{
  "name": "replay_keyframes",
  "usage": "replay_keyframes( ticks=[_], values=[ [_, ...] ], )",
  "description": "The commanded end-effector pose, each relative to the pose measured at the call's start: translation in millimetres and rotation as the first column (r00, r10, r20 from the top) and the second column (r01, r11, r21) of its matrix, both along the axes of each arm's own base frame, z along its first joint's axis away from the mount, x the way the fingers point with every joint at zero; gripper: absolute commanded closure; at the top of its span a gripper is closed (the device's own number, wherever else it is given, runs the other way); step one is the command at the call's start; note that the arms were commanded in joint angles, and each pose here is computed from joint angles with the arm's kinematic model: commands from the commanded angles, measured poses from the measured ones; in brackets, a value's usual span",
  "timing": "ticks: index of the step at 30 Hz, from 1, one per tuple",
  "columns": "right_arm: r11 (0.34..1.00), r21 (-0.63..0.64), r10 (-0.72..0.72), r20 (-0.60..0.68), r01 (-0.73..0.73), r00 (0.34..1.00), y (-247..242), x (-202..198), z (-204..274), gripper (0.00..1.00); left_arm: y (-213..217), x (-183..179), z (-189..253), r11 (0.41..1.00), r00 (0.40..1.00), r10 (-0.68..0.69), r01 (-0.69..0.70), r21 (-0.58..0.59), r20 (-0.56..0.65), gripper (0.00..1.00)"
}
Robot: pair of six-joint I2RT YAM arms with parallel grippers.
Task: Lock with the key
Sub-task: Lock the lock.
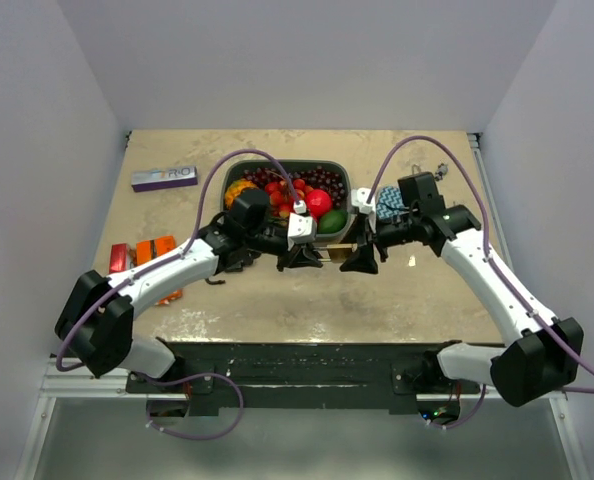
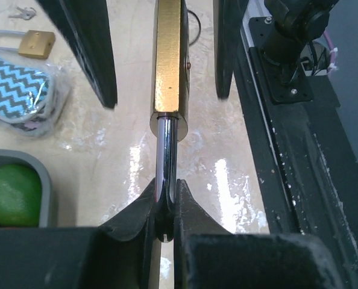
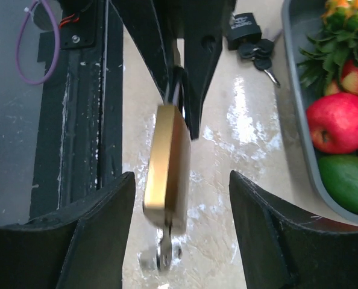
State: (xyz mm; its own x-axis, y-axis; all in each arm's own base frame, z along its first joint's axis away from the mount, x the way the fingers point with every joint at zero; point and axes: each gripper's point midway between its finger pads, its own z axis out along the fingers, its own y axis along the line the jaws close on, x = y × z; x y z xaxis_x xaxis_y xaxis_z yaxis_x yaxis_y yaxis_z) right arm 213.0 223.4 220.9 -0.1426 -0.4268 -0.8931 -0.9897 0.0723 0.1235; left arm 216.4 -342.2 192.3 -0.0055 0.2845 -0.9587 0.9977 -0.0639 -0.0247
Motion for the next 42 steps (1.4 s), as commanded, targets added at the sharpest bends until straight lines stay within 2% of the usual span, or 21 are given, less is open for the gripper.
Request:
replay_keyframes(
  ticks=[1, 5, 11, 19, 23, 27, 33, 37, 38, 42],
  values=[
    [0.999, 0.042, -0.022, 0.052, 0.02, 0.998, -15.1, -3.0, 30.2, 0.33, 2.3, 5.7, 44.6, 0.991, 0.974, -0.072, 0.094, -0.093, 0.216, 1.0],
    [0.999, 0.016, -0.037, 0.102, 0.035, 0.994, -26.9, 1.9, 38.5, 0.36, 8.8, 4.2, 34.6, 0.994, 0.976, -0.079, 0.093, -0.059, 0.201, 1.0],
    [1.0, -0.024, -0.008, 0.081, 0.01, 0.997, -32.5, -8.9, 31.1, 0.42, 10.4, 6.4, 32.2, 0.996, 0.983, -0.065, 0.076, -0.056, 0.172, 1.0],
    [0.999, -0.038, -0.036, 0.069, 0.039, 0.997, -30.9, 1.4, 17.5, 0.49, 8.6, 6.1, 36.7, 0.995, 0.987, -0.057, 0.069, -0.077, 0.148, 1.0],
    [0.999, -0.028, -0.035, 0.077, 0.037, 0.996, -26.7, 6.4, 18.0, 0.54, 8.6, 5.6, 35.3, 0.995, 0.989, -0.056, 0.067, -0.077, 0.139, 1.0],
    [0.999, -0.035, -0.021, 0.077, 0.024, 0.997, -22.2, 4.4, 13.5, 0.64, 8.5, 6.6, 35.3, 0.995, 0.99, -0.051, 0.061, -0.076, 0.129, 1.0],
    [0.998, -0.055, -0.015, 0.071, 0.019, 0.997, -22.8, 4.1, 2.3, 0.67, 6.7, 8.8, 35.8, 0.995, 0.992, -0.049, 0.059, -0.076, 0.12, 1.0],
    [0.997, -0.072, -0.007, 0.078, 0.013, 0.997, -24.7, 4.9, -1.3, 0.91, 5.7, 9.4, 36.5, 0.995, 0.991, -0.049, 0.059, -0.076, 0.121, 1.0],
    [0.997, -0.077, -0.006, 0.071, 0.011, 0.997, -24.8, 3.7, -2.8, 1.0, 5.9, 10.6, 37.1, 0.995, 0.991, -0.048, 0.058, -0.077, 0.129, 1.0],
    [0.996, -0.084, -0.023, 0.074, 0.029, 0.997, -27.8, 3.6, -1.5, 1.0, 9.4, 14.6, 28.2, 0.998, 0.992, -0.037, 0.044, -0.054, 0.122, 1.0]
  ],
)
